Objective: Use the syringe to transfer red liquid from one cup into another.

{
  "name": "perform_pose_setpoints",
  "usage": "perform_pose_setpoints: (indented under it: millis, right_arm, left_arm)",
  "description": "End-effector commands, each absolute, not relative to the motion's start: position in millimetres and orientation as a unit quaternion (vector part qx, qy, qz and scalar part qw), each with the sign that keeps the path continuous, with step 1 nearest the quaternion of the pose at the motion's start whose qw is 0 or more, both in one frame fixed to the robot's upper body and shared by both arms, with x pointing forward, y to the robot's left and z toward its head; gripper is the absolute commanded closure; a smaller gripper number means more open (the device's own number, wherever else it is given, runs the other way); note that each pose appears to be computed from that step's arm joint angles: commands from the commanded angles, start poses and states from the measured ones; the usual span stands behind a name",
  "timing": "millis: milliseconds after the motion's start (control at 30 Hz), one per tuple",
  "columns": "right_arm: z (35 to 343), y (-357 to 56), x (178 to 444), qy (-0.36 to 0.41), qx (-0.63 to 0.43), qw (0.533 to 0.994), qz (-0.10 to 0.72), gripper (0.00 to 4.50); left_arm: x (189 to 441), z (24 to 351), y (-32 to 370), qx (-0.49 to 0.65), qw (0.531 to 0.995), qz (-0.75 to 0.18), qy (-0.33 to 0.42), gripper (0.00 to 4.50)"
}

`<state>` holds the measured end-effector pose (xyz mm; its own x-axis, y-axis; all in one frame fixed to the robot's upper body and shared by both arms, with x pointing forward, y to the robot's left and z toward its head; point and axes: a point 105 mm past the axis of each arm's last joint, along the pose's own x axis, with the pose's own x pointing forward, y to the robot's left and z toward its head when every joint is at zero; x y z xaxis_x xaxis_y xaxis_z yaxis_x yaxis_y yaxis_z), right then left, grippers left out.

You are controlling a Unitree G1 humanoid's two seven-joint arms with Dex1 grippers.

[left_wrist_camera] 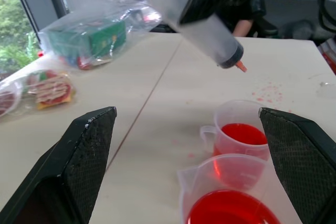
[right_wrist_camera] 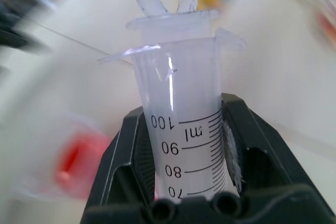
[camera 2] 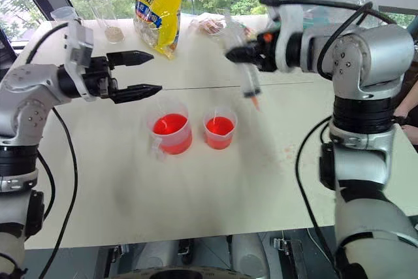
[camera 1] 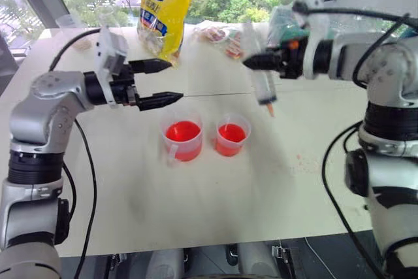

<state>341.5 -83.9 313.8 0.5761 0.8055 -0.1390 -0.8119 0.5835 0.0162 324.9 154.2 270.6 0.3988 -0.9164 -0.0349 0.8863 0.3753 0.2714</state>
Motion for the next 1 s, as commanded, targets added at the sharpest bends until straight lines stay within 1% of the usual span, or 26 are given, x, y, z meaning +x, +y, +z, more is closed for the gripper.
perform_pose_setpoints:
  millis: [33, 133, 233, 267, 367, 533, 700, 867, 1000]
  right_arm:
    - [351.5, -58.1, 313.4, -0.086, -0.006, 0.846, 0.526, 3.15]
    - [355.5, -39.3, 301.3, -0.156, 0.032, 0.809, 0.566, 3.15]
    - [334.8, -19.1, 296.3, -0.180, 0.065, 0.774, 0.603, 3.15]
    - [330.1, -15.0, 296.4, -0.183, 0.066, 0.771, 0.606, 3.15]
    - [300.5, -4.2, 298.8, -0.191, 0.064, 0.761, 0.616, 3.15]
    - [258.7, 8.0, 304.0, -0.194, 0.054, 0.760, 0.618, 3.15]
    - [242.9, 13.0, 306.7, -0.194, 0.055, 0.761, 0.617, 3.15]
    - [218.4, 17.0, 305.1, -0.177, 0.035, 0.766, 0.617, 3.15]
    - [210.0, 19.2, 302.0, -0.168, 0.029, 0.766, 0.619, 3.15]
  left_arm:
    - [323.2, 303.0, 167.9, 0.142, 0.833, -0.526, -0.096, 0.00]
    - [324.4, 314.2, 177.0, 0.142, 0.839, -0.517, -0.097, 0.00]
    - [324.2, 319.4, 192.1, 0.154, 0.851, -0.495, -0.082, 0.00]
    - [323.8, 320.2, 195.4, 0.155, 0.853, -0.492, -0.080, 0.00]
    - [317.8, 327.0, 199.6, 0.150, 0.857, -0.486, -0.079, 0.00]
    - [309.3, 332.1, 197.1, 0.156, 0.857, -0.486, -0.075, 0.00]
    - [303.2, 331.6, 189.2, 0.157, 0.849, -0.499, -0.069, 0.00]
    - [299.1, 322.7, 174.0, 0.155, 0.836, -0.522, -0.061, 0.00]
    - [298.7, 315.5, 168.5, 0.155, 0.830, -0.532, -0.054, 0.00]
